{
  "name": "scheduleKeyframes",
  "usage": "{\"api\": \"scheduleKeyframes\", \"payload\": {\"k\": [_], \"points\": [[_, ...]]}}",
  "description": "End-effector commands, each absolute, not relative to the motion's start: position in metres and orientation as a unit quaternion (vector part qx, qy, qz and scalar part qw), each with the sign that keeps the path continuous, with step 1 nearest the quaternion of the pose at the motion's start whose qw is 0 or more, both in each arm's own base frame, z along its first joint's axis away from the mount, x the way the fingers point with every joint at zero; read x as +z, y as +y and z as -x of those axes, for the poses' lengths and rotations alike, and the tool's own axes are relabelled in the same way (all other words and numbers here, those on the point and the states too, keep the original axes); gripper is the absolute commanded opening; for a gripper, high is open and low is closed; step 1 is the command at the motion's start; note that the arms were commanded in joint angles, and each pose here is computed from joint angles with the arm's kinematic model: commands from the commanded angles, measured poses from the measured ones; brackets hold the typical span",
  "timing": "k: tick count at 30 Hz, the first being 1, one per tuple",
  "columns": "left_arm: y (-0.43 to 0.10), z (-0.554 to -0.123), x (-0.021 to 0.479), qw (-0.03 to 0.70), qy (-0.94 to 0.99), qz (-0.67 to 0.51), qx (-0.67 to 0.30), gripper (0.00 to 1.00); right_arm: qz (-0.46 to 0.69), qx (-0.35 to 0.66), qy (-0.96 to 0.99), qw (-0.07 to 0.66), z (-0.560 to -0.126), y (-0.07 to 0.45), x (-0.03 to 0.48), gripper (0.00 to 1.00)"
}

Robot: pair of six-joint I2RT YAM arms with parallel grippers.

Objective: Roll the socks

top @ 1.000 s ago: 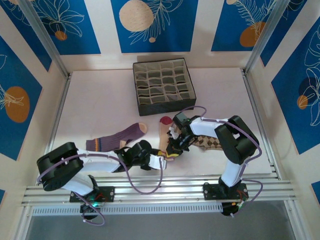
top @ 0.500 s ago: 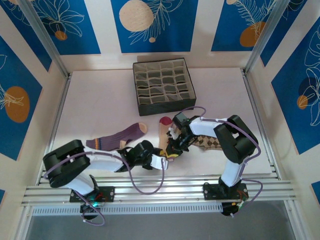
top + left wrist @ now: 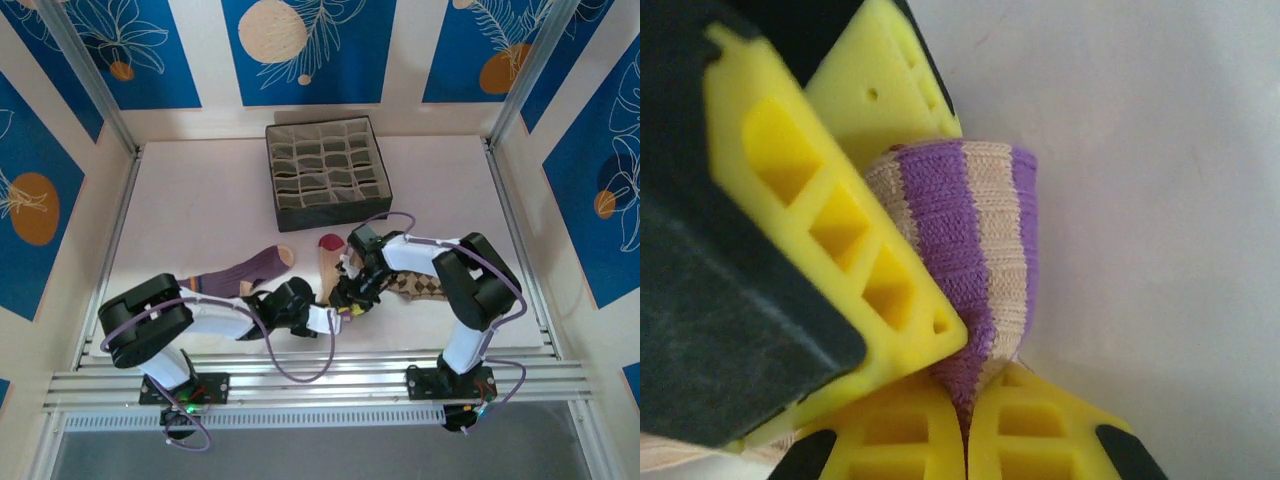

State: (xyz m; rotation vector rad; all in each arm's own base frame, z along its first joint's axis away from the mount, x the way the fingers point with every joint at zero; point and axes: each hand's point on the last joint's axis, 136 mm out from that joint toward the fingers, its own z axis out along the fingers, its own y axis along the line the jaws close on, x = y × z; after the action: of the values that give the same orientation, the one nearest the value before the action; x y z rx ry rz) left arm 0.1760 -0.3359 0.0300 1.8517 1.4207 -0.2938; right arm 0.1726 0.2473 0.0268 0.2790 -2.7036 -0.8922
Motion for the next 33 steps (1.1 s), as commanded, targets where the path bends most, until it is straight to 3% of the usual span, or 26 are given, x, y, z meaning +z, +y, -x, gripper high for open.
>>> {"api": "scheduleKeyframes", "payload": {"k": [1,11,15,18,22,29,33], "points": [[-0.319,-0.146,0.005,0.278,0.607,-0.72,-0.19,0.0,-0.077,-0.255,-0.957,0.111,-0.176,0.223,0.011,0.49],[-0.325,-0.134,0.025,0.186,0.655,-0.658,-0.322,0.0,-0.063,-0.3,-0.952,0.002,-0.194,0.213,0.041,0.5],[-0.326,-0.141,0.029,0.155,0.676,-0.624,-0.361,0.0,-0.091,-0.351,-0.932,-0.03,-0.19,0.223,0.055,0.46],[-0.326,-0.145,0.026,0.131,0.688,-0.607,-0.375,0.0,-0.104,-0.387,-0.916,-0.032,-0.184,0.232,0.06,0.42],[-0.327,-0.149,0.02,0.106,0.705,-0.587,-0.383,0.0,-0.116,-0.408,-0.906,-0.015,-0.174,0.241,0.055,0.45],[-0.322,-0.163,0.013,0.079,0.75,-0.526,-0.394,0.0,-0.141,-0.397,-0.907,0.002,-0.161,0.25,0.044,0.48],[-0.318,-0.173,0.014,0.075,0.771,-0.486,-0.405,0.0,-0.147,-0.377,-0.914,0.002,-0.16,0.249,0.037,0.44]]}}
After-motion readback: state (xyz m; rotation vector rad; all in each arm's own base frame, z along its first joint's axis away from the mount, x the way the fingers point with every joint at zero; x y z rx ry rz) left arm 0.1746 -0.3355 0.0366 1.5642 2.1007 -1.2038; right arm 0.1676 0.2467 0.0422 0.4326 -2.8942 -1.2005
